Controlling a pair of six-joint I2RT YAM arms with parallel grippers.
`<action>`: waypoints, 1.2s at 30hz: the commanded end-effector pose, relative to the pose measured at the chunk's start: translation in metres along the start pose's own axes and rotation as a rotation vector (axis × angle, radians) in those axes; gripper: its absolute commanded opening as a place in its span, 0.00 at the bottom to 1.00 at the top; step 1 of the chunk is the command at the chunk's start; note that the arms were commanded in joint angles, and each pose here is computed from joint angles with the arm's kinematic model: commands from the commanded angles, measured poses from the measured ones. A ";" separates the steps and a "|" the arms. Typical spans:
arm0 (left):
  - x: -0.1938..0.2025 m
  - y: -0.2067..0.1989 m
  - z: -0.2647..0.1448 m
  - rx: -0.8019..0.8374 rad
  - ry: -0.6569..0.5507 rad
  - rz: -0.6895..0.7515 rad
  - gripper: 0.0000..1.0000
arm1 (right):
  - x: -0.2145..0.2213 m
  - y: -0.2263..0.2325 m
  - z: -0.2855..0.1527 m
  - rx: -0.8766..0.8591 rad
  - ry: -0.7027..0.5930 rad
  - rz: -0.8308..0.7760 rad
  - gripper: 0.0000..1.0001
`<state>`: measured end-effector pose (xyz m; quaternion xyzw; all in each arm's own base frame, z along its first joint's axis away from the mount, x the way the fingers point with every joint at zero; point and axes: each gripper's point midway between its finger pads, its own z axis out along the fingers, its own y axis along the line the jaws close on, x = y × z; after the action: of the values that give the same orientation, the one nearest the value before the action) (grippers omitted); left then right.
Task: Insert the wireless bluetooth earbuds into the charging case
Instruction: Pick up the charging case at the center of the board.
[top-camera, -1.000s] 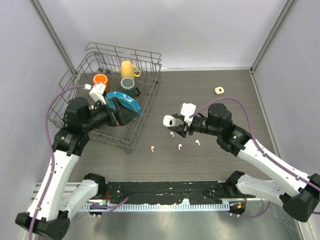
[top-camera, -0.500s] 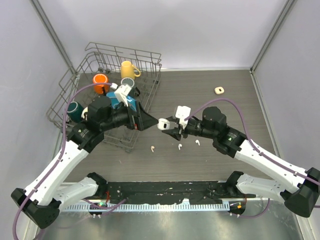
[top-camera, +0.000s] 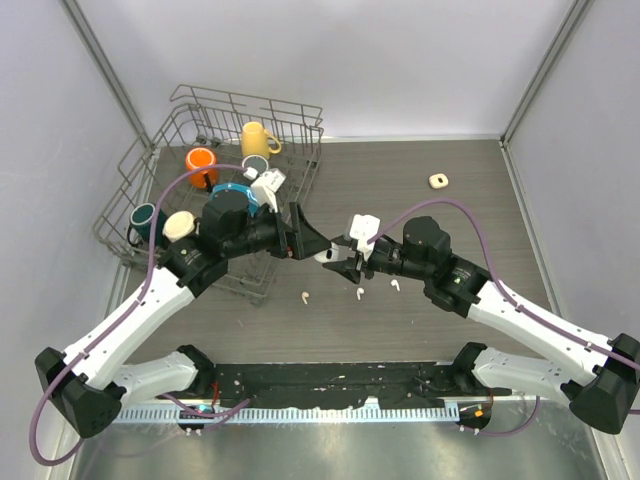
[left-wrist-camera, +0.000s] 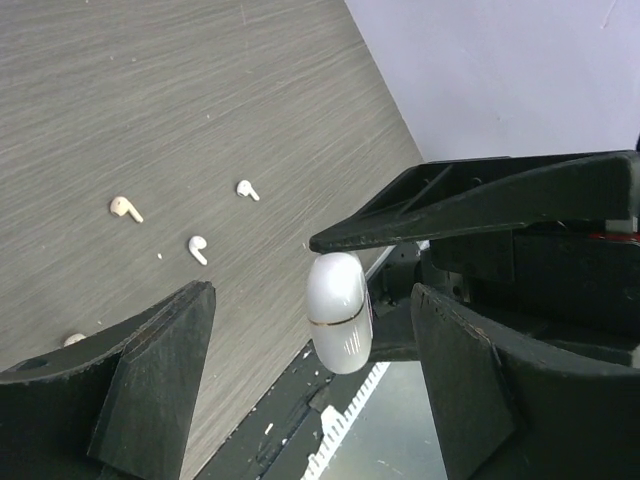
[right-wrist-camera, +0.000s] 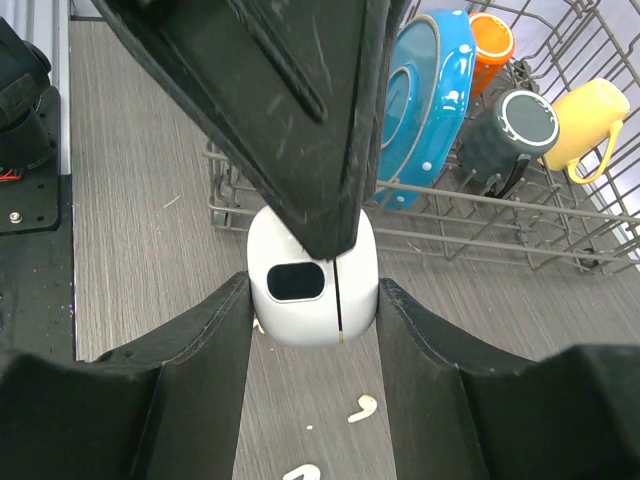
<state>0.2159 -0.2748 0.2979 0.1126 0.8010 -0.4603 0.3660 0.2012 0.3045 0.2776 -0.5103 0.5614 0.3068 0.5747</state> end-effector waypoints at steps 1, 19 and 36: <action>-0.004 -0.007 0.009 0.020 -0.018 -0.002 0.82 | -0.023 -0.005 0.001 0.027 -0.077 -0.021 0.01; 0.009 -0.011 0.021 0.042 0.038 -0.018 0.62 | -0.023 -0.008 0.000 0.058 -0.084 -0.032 0.01; 0.014 -0.016 0.021 0.067 0.054 0.006 0.00 | -0.028 -0.014 -0.003 0.112 -0.105 0.045 0.49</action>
<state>0.2102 -0.3007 0.2814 0.1076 0.8133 -0.4747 0.3189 0.2086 0.3041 0.2765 -0.4912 0.5707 0.2898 0.5908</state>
